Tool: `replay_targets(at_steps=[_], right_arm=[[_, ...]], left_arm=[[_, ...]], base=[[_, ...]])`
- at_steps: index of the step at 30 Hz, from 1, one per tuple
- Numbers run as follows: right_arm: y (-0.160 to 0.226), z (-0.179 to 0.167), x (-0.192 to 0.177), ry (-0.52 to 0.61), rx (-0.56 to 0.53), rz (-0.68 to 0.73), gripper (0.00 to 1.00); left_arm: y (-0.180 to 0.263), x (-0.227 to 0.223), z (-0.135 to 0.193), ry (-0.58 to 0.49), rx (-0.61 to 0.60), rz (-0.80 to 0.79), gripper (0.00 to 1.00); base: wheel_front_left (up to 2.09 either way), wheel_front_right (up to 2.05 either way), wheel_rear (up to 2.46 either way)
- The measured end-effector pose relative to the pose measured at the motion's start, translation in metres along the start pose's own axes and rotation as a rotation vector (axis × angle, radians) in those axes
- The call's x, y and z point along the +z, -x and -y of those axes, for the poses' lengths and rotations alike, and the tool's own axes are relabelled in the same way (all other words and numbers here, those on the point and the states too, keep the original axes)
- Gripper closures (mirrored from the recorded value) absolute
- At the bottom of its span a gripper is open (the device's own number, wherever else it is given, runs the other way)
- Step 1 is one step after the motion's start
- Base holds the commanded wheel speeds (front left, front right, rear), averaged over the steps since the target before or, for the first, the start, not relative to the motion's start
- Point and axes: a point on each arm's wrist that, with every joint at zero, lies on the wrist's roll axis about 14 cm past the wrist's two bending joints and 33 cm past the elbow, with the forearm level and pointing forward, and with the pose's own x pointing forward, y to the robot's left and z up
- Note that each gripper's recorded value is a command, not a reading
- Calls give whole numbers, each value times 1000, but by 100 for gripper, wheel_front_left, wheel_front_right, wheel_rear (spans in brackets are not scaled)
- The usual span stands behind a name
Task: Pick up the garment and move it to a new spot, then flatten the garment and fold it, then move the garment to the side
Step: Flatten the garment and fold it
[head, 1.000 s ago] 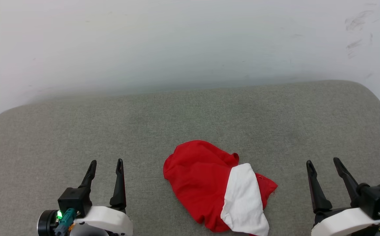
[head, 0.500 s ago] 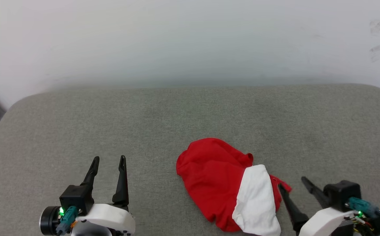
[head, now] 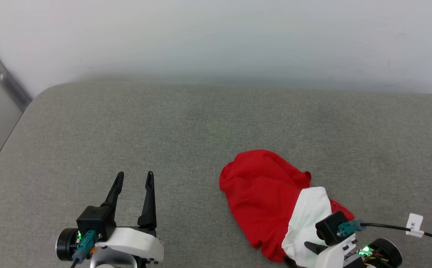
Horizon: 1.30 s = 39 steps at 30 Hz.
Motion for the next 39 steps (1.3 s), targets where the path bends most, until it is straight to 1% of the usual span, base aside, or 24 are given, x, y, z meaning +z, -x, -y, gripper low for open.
replay_targets(at_steps=[6,7,8,9,12,16,18,21,23,26,28,30,31,32,36,39], right_arm=[[-18,-4,-15,-10,49,-98,0],[-20,-4,-16,-14,53,-104,4],[-21,-4,-16,-12,55,-107,58],[-21,-3,-16,-12,57,-106,100],[-21,-2,-8,-1,55,-79,100],[-16,4,14,12,35,9,100],[-11,12,25,12,7,54,100],[3,36,46,2,-75,148,100],[15,59,57,-26,-153,213,100],[37,99,63,-82,-288,280,100],[52,127,55,-127,-386,299,100],[64,148,44,-200,-457,321,100],[68,156,34,-233,-488,310,100],[74,170,16,-305,-540,310,100],[77,189,-32,-444,-620,259,100],[73,193,-64,-516,-654,220,100]], left_arm=[[-6,-10,-2,4,8,-27,0],[-6,-12,-2,5,8,-32,0],[-7,-13,-2,7,7,-36,0],[-8,-14,-1,9,5,-39,0],[-11,-15,2,15,-3,-39,0],[-15,-14,7,16,-19,-34,0],[-16,-14,10,16,-27,-33,0],[-19,-15,15,21,-42,-33,0],[-21,-15,19,22,-56,-33,0],[-24,-16,26,24,-76,-34,0],[-25,-17,30,27,-88,-35,0],[-26,-18,32,28,-93,-37,0],[-27,-18,33,30,-95,-37,0],[-28,-19,34,32,-97,-40,0],[-29,-23,35,34,-103,-50,0],[-31,-24,35,34,-101,-53,0]], base=[[0,0,0],[0,0,0],[0,0,0],[0,0,0],[0,0,0],[0,0,0],[0,0,0],[0,0,0],[0,0,0],[0,0,0],[0,0,0],[0,0,0],[0,0,0],[0,0,0],[0,0,0],[0,0,0]])
